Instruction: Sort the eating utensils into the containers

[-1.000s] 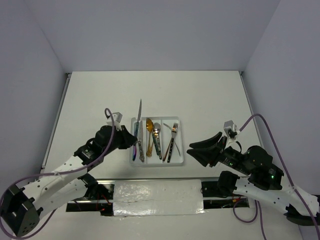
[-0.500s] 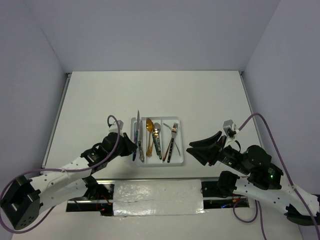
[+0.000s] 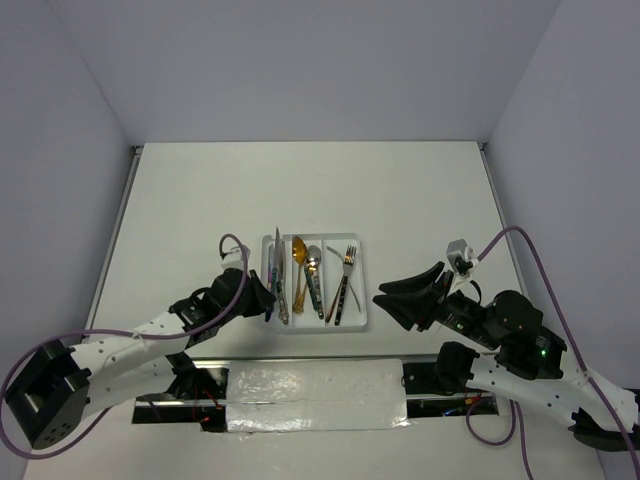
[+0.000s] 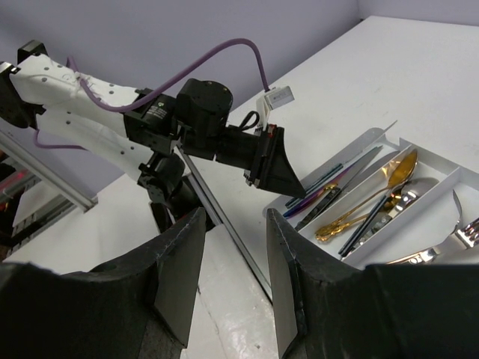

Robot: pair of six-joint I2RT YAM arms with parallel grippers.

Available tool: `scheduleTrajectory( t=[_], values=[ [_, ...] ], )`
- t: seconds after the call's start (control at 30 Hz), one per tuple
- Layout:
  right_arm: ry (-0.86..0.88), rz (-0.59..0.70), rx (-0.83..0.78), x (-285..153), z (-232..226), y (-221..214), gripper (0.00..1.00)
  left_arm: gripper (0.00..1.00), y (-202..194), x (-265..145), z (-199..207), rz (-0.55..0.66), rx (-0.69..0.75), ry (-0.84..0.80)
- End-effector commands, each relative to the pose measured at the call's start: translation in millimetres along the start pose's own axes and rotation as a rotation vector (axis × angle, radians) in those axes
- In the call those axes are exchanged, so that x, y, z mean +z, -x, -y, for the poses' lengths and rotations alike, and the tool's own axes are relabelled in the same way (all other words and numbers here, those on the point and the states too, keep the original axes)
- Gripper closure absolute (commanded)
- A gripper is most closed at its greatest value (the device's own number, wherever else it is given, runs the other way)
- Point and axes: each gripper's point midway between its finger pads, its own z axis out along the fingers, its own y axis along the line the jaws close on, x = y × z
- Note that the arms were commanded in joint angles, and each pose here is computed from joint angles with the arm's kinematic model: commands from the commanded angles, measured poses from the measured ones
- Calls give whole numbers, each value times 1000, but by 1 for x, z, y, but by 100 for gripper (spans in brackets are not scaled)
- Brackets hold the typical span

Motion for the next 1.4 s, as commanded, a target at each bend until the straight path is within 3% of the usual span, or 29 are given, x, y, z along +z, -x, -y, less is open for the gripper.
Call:
scheduleTrajectory(
  t=[0.0, 0.5, 0.7, 0.73, 0.77, 0.87, 0.93, 0.97, 1.13, 1.2, 1.3, 1.37],
  values=[
    [8, 24, -14, 1, -3, 8, 54, 100, 5, 2, 12, 27, -23, -37],
    [15, 21, -14, 3, -4, 7, 54, 98, -19, 5, 4, -30, 11, 2],
    [20, 15, -13, 4, -5, 6, 54, 79, -12, 4, 11, -25, 37, 1],
    [20, 17, -13, 4, -5, 6, 54, 74, -11, 3, 10, -25, 40, 8],
    [16, 17, -13, 4, -4, 6, 54, 62, -8, 2, 11, -18, 41, 9],
    [10, 14, -15, 6, -3, 4, 54, 48, 0, -5, 11, -8, 67, 41],
    [13, 1, -15, 8, -3, 1, 54, 32, 15, -12, 22, 19, 89, 34],
    [15, -5, -14, 10, -4, 0, 54, 1, 18, -14, 19, 18, 106, 61],
    [-6, -34, -27, 11, -2, 1, 53, 1, 52, -30, 59, 64, 199, -19],
    [-20, -16, -27, 9, -1, 7, 52, 1, 63, -34, 90, 62, 285, -124],
    [-87, 6, -11, 8, 10, 12, 44, 1, 82, -39, 127, 69, 392, -213],
    [-162, 28, 0, 7, 22, 17, 15, 1, 97, -42, 147, 101, 433, -251]
  ],
)
